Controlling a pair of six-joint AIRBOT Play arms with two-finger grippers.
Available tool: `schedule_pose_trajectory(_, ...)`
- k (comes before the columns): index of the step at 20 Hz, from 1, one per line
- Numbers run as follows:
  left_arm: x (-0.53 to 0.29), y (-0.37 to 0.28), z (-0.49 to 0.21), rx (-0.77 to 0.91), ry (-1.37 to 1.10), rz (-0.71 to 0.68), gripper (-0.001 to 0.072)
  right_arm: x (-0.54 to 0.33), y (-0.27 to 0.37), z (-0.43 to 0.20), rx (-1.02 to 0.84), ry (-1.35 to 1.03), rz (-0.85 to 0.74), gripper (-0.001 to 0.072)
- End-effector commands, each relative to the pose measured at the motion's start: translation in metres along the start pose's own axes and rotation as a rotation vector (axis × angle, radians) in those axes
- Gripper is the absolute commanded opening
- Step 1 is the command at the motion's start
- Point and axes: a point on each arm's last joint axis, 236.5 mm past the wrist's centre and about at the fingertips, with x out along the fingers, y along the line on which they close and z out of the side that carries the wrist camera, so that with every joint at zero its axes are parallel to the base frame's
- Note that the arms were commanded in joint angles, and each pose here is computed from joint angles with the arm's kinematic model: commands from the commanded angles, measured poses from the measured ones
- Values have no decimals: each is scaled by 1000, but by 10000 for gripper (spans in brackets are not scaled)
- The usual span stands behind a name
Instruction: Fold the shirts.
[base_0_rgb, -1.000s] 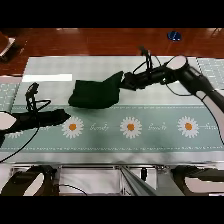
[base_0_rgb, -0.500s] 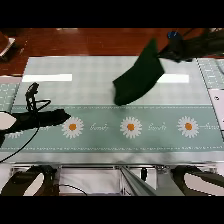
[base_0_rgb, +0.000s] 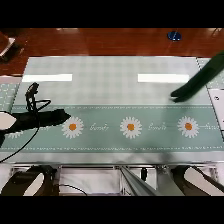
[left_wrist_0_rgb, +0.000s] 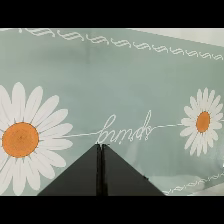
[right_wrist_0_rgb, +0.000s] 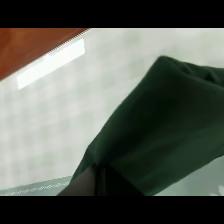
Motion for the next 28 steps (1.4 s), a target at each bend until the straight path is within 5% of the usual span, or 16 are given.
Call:
schedule_pose_trajectory(1, 0, 0, 0, 0, 0, 0, 23, -48, -56, -22, 197, -15, -187, 13)
schedule_pose_trajectory(11, 0, 0, 0, 0, 1, 0, 23, -147, -206, -214, 784, 34, -887, 39)
schedule_pose_trajectory(13, 0, 0, 0, 0, 0, 0, 23, -148, -215, -240, 800, 94, -959, 364)
schedule_pose_trajectory(14, 0, 0, 0, 0, 0, 0, 23, -142, -216, -240, 765, 121, -949, 406)
schedule_pose_trajectory(17, 0, -5, 10, 30, -42, -19, 23, -125, -215, -206, 645, 94, -893, 391)
schedule_pose_trajectory(20, -18, -45, 51, 111, -158, -130, 23, -74, -164, -112, 441, -60, -564, 35)
schedule_pose_trajectory(24, -73, -126, 134, 300, -328, -233, 22, 2, 12, -8, 28, -235, 58, 16)
schedule_pose_trajectory(28, -65, -165, 144, 536, -343, -180, 22, 114, 59, -90, -433, 52, -37, 16)
